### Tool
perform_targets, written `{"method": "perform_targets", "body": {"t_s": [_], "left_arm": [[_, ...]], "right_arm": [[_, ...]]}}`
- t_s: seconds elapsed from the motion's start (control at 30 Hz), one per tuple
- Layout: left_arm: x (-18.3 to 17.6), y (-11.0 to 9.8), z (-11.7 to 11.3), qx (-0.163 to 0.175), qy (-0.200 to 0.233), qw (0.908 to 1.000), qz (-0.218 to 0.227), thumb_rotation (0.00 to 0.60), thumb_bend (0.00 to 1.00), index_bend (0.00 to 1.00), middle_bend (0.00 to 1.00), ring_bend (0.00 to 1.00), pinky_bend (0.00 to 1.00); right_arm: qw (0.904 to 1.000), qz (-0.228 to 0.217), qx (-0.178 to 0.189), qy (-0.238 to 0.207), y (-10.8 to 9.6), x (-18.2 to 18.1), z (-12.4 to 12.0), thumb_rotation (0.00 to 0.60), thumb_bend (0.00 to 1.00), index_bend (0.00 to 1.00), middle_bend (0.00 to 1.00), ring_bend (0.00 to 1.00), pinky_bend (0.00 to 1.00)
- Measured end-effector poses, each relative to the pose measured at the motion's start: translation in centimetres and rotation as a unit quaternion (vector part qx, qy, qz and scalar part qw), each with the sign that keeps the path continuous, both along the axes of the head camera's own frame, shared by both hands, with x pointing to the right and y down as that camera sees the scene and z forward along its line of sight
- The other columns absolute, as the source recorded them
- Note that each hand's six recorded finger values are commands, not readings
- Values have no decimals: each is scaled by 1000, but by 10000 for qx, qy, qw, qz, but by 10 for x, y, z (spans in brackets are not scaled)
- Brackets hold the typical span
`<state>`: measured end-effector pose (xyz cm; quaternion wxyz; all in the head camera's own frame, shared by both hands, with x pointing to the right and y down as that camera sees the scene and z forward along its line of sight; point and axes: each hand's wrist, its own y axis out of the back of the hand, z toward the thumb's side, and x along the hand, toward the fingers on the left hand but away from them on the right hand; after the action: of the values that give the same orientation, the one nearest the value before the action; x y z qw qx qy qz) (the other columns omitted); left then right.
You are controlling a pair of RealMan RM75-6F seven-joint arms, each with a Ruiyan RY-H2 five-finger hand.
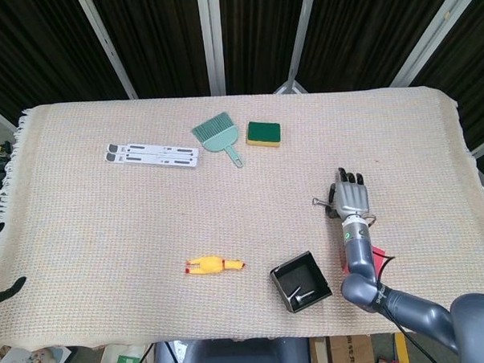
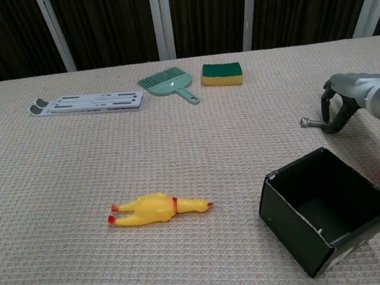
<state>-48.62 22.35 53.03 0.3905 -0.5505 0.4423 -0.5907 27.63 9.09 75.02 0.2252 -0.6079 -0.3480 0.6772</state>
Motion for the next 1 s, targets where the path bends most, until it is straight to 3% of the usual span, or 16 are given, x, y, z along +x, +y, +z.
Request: {"method": "perform_targets", "body": {"t_s": [0.53, 1.0], "left_arm": [[0, 0, 0, -15, 6, 10000, -11, 600, 227, 109, 0, 0, 0], [-1, 0, -1, -10, 9, 10000, -26, 600, 227, 109, 0, 0, 0]], "right_arm": [[9992, -23, 241, -326, -14, -8, -28, 600, 379, 655, 87, 105, 3], [9985, -244, 166, -453, -22, -18, -49, 600, 381, 655, 87, 105, 3]]}}
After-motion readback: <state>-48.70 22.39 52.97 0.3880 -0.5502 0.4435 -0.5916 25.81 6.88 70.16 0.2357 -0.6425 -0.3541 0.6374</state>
